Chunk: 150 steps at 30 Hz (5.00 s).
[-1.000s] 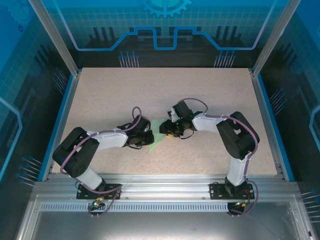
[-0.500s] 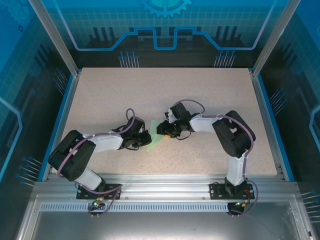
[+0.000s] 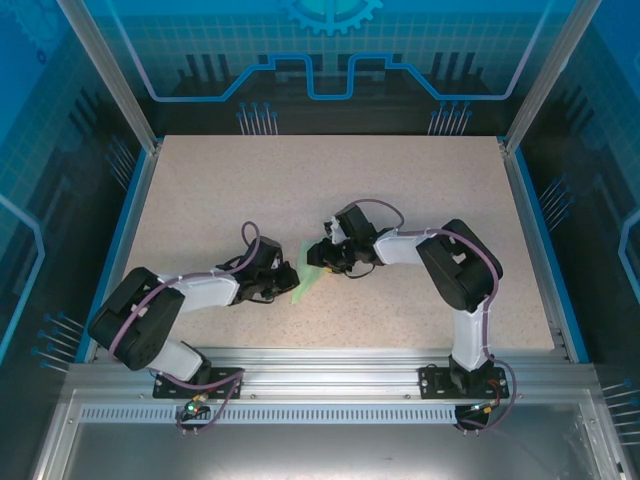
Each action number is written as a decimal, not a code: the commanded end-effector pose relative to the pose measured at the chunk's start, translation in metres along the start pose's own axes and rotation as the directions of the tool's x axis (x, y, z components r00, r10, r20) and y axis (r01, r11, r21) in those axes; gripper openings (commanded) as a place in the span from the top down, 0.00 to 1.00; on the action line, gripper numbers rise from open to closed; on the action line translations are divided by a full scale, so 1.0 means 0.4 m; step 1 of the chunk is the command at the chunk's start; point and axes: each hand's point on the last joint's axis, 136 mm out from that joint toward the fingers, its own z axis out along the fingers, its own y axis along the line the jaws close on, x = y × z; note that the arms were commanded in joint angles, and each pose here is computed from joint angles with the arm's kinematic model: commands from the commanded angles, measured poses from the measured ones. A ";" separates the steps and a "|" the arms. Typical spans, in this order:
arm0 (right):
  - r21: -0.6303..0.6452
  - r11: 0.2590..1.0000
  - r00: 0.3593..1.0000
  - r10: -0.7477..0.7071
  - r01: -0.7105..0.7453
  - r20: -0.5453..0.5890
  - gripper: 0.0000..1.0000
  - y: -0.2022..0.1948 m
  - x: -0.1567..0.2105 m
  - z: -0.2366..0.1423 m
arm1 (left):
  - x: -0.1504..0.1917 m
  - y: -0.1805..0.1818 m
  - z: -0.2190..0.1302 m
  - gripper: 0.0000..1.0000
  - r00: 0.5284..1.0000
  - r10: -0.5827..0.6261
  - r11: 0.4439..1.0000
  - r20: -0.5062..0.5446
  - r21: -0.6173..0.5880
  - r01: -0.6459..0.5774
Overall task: Fold a paper plane with a square sheet of paper (pick it up from the middle)
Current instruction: Turn over the paper at the bottom-center of the table, then perform the fifth fold on the wing at the bottom-center of the table.
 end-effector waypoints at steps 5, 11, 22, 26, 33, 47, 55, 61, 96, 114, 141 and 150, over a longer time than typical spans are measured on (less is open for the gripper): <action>-0.038 0.999 1.000 -0.025 0.025 -0.008 0.70 0.033 -0.005 0.033 | 0.001 -0.003 -0.018 0.87 0.999 -0.037 0.999 -0.001 0.029 0.037; -0.033 0.998 0.999 -0.048 0.047 -0.016 0.84 0.040 -0.006 0.031 | 0.003 -0.001 -0.022 0.87 0.999 -0.040 0.999 0.000 0.031 0.040; 0.254 0.928 0.962 -0.273 0.272 -0.033 0.94 0.051 -0.004 -0.144 | -0.008 0.009 -0.133 0.80 0.994 0.010 1.000 0.109 0.015 -0.011; 0.564 0.730 0.912 -0.393 0.386 -0.115 0.94 0.008 0.000 -0.291 | -0.008 0.046 -0.179 0.76 0.986 0.014 0.999 0.168 -0.033 -0.009; 0.865 0.287 0.852 -0.458 0.411 -0.253 0.93 -0.016 0.001 -0.488 | -0.013 0.077 -0.234 0.70 0.969 0.020 0.998 0.247 -0.055 -0.007; 0.879 0.176 0.861 -0.356 0.443 -0.363 0.89 -0.044 0.068 -0.201 | -0.015 0.145 -0.301 0.67 0.938 -0.013 0.991 0.346 -0.122 0.058; 0.807 0.303 0.849 -0.340 0.506 -0.404 0.82 -0.001 0.159 -0.031 | -0.003 0.151 -0.321 0.65 0.933 -0.024 0.993 0.360 -0.099 0.064; 0.695 0.460 0.830 -0.380 0.552 -0.408 0.53 0.068 0.195 0.000 | 0.002 0.142 -0.322 0.63 0.937 -0.028 0.995 0.349 -0.080 0.060; 0.103 0.927 0.913 -0.328 0.360 -0.243 0.89 -0.027 0.238 -0.144 | 0.142 -0.044 -0.171 0.62 0.995 0.087 0.994 0.038 0.065 -0.089; 0.041 0.994 0.987 -0.093 0.099 -0.132 0.86 -0.149 0.185 -0.160 | 0.171 -0.107 -0.111 0.35 0.998 0.057 0.991 0.011 0.121 -0.058; -0.025 0.998 0.996 0.055 -0.057 -0.071 0.84 -0.175 0.177 -0.158 | 0.117 -0.164 0.013 0.40 0.991 -0.069 0.994 0.116 0.092 0.059; -0.029 0.998 0.996 0.054 -0.056 -0.078 0.83 -0.176 0.183 -0.164 | 0.083 -0.202 0.049 0.51 0.990 -0.093 0.987 0.109 0.141 0.077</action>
